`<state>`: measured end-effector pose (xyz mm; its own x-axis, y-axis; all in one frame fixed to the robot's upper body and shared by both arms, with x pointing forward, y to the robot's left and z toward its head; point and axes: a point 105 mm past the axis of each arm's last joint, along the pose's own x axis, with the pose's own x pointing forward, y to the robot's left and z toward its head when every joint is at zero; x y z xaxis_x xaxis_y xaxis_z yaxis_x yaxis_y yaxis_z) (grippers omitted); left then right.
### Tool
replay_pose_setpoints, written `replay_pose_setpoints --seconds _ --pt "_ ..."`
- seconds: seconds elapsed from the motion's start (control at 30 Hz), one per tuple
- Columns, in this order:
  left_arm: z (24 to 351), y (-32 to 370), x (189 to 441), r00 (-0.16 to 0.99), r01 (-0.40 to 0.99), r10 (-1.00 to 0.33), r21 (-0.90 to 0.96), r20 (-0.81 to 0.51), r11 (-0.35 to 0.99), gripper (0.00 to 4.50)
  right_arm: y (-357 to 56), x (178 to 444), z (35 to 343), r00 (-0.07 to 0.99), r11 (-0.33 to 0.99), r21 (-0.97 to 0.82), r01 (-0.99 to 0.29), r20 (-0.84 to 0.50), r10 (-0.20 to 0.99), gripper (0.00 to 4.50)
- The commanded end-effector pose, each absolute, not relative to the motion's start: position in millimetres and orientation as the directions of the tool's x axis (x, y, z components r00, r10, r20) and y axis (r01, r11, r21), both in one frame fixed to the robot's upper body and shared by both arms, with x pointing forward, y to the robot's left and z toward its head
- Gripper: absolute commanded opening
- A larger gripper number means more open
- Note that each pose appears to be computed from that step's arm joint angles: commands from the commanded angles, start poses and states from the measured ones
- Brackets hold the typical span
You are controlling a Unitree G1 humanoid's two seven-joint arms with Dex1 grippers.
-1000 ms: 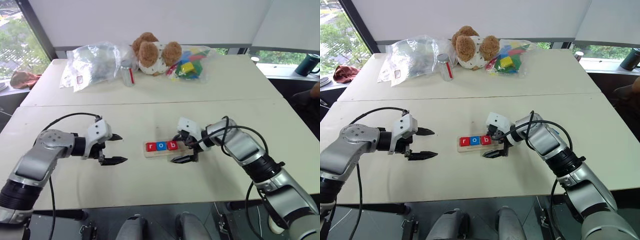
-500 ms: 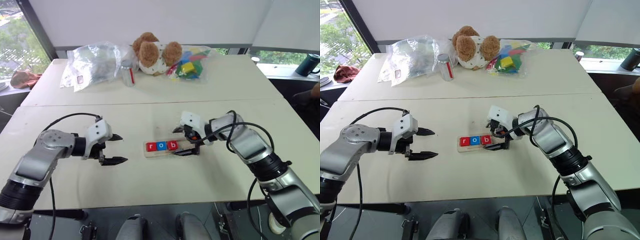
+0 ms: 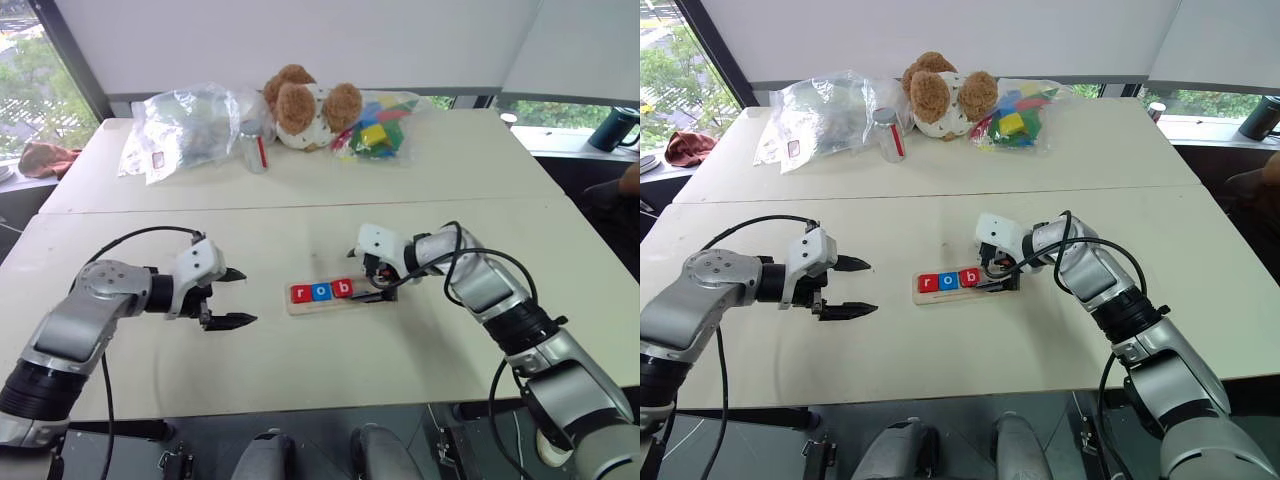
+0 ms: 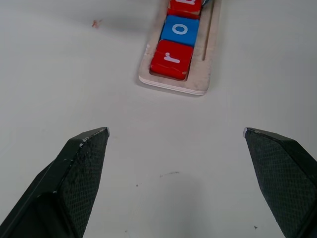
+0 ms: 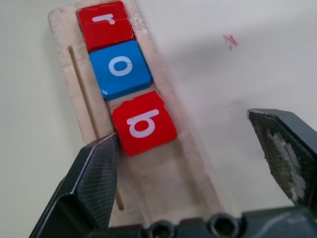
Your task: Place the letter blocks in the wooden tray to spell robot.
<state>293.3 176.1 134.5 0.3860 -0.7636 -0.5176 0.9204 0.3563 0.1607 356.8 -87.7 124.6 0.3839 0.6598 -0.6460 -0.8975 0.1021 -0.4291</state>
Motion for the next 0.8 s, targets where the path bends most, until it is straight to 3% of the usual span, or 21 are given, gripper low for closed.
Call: replay_pose_setpoints --seconds 0.03,0.23,0.4,0.8 --pt "140.7 174.2 291.6 0.393 0.919 -0.769 0.183 -0.504 0.349 4.50 -81.6 361.1 136.6 0.409 0.099 -0.472 -0.876 -0.618 0.672 4.47" --pt "140.2 174.5 291.5 0.395 0.918 -0.768 0.182 -0.504 0.353 4.50 -79.1 349.8 150.5 0.356 0.089 -0.429 -0.899 -0.598 0.718 4.47" --pt "141.5 176.2 293.8 0.400 0.916 -0.767 0.184 -0.502 0.357 4.50 -92.3 362.7 161.3 0.414 0.142 -0.452 -0.881 -0.590 0.694 4.47" --pt "142.4 176.3 295.8 0.403 0.914 -0.767 0.187 -0.499 0.359 4.50 -107.2 385.5 139.9 0.469 0.177 -0.473 -0.863 -0.621 0.627 4.47"
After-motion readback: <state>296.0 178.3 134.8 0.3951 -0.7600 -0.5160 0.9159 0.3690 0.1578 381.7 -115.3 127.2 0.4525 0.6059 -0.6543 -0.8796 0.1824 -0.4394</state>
